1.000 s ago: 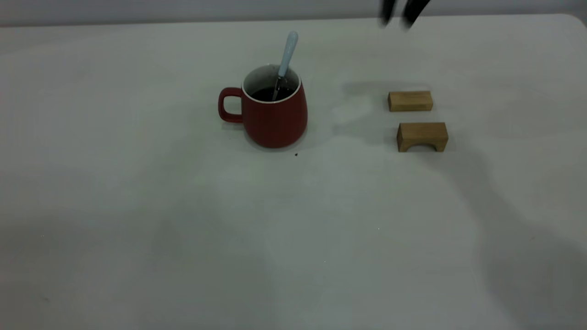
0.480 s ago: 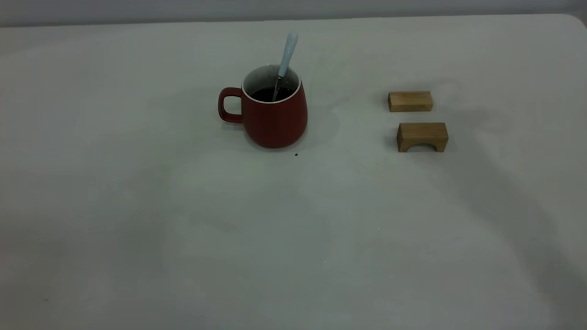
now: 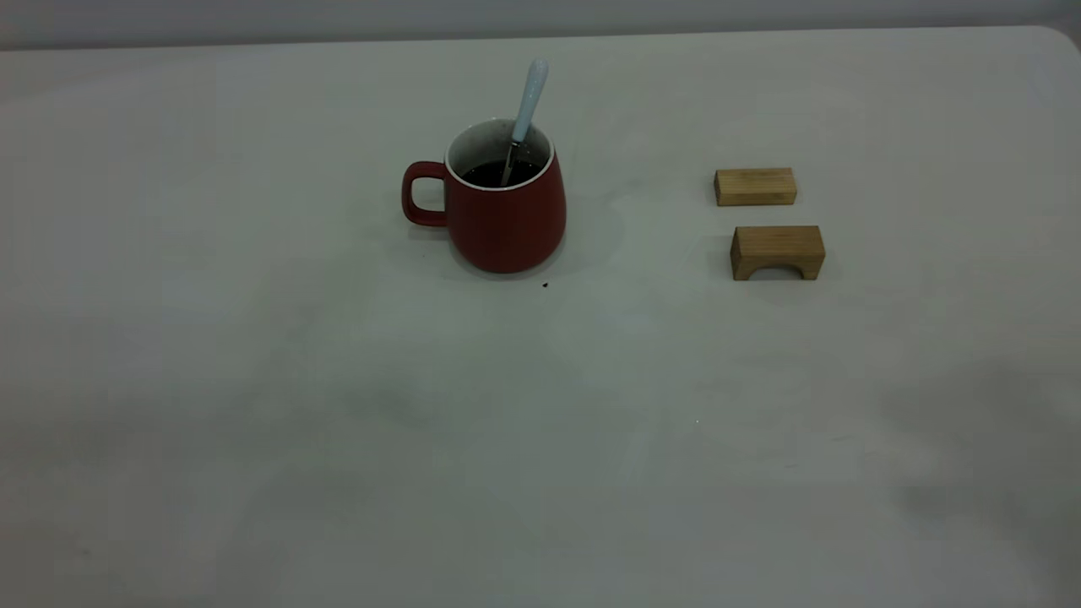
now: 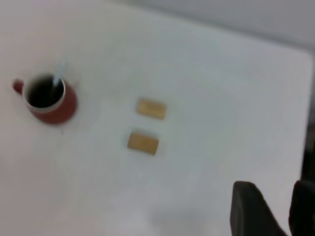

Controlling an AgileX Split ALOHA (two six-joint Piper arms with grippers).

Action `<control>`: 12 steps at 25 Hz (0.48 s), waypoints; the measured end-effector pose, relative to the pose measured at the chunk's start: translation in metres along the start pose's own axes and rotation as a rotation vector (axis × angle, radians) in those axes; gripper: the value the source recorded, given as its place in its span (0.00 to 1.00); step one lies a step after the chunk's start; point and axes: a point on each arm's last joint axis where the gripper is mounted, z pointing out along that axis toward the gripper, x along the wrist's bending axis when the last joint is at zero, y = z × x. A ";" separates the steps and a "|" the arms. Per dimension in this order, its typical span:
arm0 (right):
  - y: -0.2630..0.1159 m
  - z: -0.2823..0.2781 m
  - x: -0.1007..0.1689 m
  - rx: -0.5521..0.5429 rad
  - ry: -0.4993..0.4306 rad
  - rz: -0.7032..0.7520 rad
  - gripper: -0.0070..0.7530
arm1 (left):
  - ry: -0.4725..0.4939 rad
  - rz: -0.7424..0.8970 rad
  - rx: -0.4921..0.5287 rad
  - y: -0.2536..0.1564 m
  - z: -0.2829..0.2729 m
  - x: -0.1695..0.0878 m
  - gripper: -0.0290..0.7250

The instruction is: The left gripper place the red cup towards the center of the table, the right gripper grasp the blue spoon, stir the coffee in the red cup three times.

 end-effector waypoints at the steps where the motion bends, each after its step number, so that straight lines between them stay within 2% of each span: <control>1: -0.011 -0.015 -0.005 -0.031 -0.025 0.020 0.32 | 0.000 0.000 0.000 0.000 0.000 0.000 0.78; 3: -0.042 -0.042 -0.014 -0.081 -0.100 0.055 0.32 | 0.000 0.000 0.000 0.000 0.000 0.000 0.78; 6: -0.089 -0.055 -0.017 -0.090 -0.184 0.091 0.32 | 0.000 0.000 0.000 0.000 0.000 0.000 0.78; 12: -0.194 -0.044 0.005 -0.130 -0.159 0.213 0.32 | 0.000 0.000 0.000 0.000 0.000 0.000 0.78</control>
